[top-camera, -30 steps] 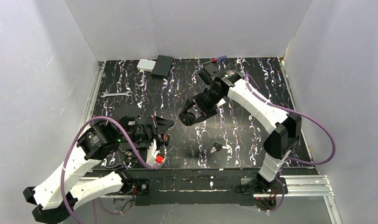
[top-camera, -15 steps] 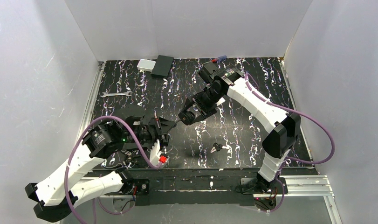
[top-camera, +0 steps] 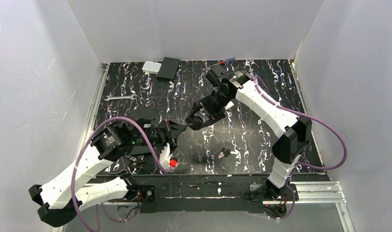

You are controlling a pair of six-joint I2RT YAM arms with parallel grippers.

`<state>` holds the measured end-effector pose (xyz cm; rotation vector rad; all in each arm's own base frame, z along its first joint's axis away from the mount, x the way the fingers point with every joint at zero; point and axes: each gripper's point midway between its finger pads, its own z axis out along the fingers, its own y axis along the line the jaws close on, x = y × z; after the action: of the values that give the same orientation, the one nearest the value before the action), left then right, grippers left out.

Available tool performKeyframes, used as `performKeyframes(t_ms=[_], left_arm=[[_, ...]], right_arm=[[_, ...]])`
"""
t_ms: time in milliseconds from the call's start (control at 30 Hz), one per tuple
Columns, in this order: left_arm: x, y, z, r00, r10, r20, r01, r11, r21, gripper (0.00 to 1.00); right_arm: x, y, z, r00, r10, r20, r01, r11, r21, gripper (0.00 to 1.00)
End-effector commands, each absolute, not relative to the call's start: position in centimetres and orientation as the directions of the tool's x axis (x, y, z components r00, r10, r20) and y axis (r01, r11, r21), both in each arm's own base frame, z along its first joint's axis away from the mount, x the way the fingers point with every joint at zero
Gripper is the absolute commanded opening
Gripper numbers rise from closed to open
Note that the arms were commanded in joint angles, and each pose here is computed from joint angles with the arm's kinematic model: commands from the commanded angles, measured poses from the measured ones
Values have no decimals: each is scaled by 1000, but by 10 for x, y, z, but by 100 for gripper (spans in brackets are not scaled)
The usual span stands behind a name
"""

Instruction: Unlock with the key

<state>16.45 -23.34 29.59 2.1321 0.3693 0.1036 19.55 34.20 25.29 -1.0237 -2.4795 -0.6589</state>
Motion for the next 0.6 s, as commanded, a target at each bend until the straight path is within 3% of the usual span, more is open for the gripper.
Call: performKeyframes(t_ms=[0,567], left_arm=[[162,-238,290,957,280,-75,220,-530,819,0],[171,-242,287,951,305,-43,212,-548,809,0]], right_arm=[[192,348,277,-682,502,531,714,615,335,1],[188,345,277,-688,496,529,707,621,337,1]])
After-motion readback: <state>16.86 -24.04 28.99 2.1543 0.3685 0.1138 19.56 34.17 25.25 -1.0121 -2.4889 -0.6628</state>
